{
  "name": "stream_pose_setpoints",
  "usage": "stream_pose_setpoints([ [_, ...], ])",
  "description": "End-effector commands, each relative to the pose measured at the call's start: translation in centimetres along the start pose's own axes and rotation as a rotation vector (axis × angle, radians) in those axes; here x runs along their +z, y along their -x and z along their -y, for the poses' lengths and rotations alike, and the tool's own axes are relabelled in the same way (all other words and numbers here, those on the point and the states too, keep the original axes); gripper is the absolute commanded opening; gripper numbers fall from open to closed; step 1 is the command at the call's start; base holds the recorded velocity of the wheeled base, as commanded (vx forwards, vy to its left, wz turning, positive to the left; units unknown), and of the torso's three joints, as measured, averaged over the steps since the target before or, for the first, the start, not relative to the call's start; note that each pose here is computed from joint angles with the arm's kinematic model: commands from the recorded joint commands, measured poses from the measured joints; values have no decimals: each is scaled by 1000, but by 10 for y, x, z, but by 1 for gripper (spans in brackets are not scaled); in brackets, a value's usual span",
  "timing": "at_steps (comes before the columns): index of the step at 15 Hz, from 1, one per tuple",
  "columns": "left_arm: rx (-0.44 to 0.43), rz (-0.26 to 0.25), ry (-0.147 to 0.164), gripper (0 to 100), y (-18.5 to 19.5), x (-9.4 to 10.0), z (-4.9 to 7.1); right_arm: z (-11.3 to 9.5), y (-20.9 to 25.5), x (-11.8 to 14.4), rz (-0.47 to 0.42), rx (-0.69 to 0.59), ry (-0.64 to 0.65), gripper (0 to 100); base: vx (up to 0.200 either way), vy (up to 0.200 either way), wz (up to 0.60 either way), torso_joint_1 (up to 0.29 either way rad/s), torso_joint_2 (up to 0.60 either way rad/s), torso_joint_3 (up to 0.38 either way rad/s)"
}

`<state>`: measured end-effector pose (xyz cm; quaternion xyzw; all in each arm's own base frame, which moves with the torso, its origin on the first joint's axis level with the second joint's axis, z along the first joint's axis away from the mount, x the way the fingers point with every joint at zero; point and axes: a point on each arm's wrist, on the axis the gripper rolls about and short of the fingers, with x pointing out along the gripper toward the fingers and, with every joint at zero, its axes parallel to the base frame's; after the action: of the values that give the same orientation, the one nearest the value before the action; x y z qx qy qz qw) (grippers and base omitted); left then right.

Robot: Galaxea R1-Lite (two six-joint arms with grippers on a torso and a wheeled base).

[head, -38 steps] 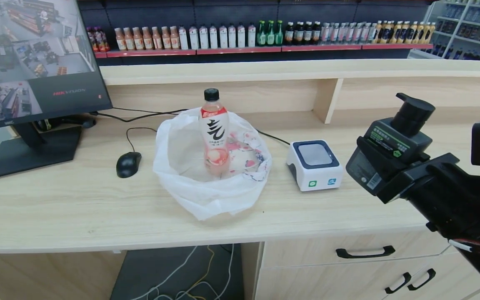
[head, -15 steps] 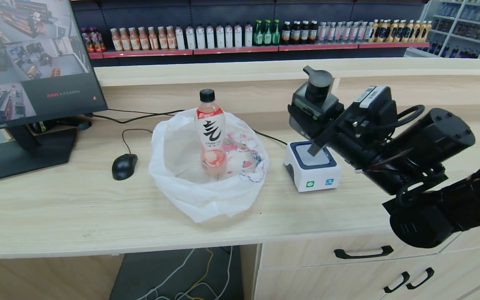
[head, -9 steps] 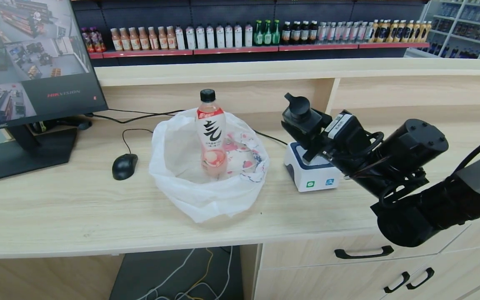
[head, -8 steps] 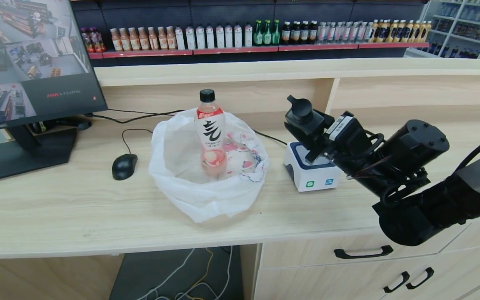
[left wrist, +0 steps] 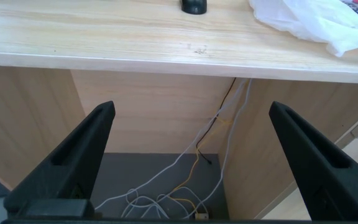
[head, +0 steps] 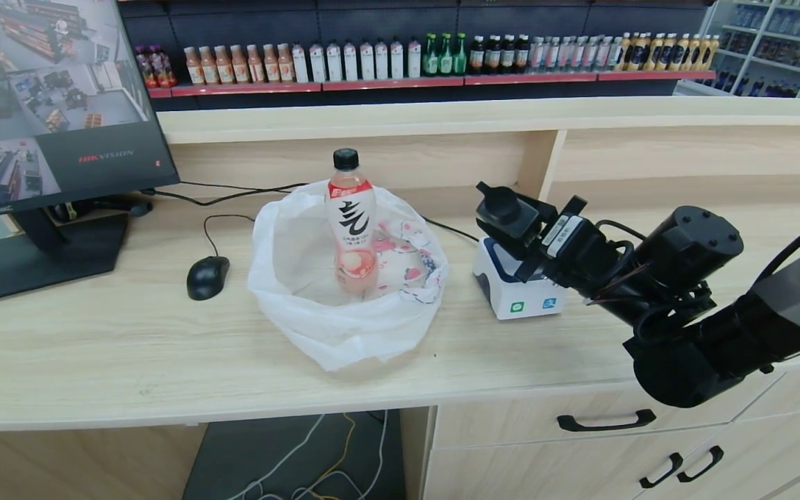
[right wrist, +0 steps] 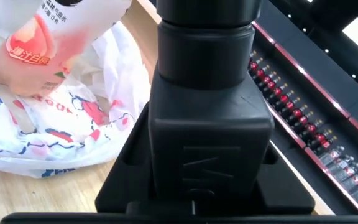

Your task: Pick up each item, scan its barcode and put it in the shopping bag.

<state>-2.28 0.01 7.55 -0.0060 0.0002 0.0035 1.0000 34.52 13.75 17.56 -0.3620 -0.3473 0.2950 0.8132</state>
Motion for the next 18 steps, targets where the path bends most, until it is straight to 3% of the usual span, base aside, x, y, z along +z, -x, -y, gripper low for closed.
stream_pose_setpoints([
  [1,1,0,0,100,0,0,0,6,5,-10,-7,4,9,0,0,0,0,0,0,0],
  [18,1,0,0,100,0,0,0,-1,8,-22,9,61,32,0,0,0,0,0,0,0],
])
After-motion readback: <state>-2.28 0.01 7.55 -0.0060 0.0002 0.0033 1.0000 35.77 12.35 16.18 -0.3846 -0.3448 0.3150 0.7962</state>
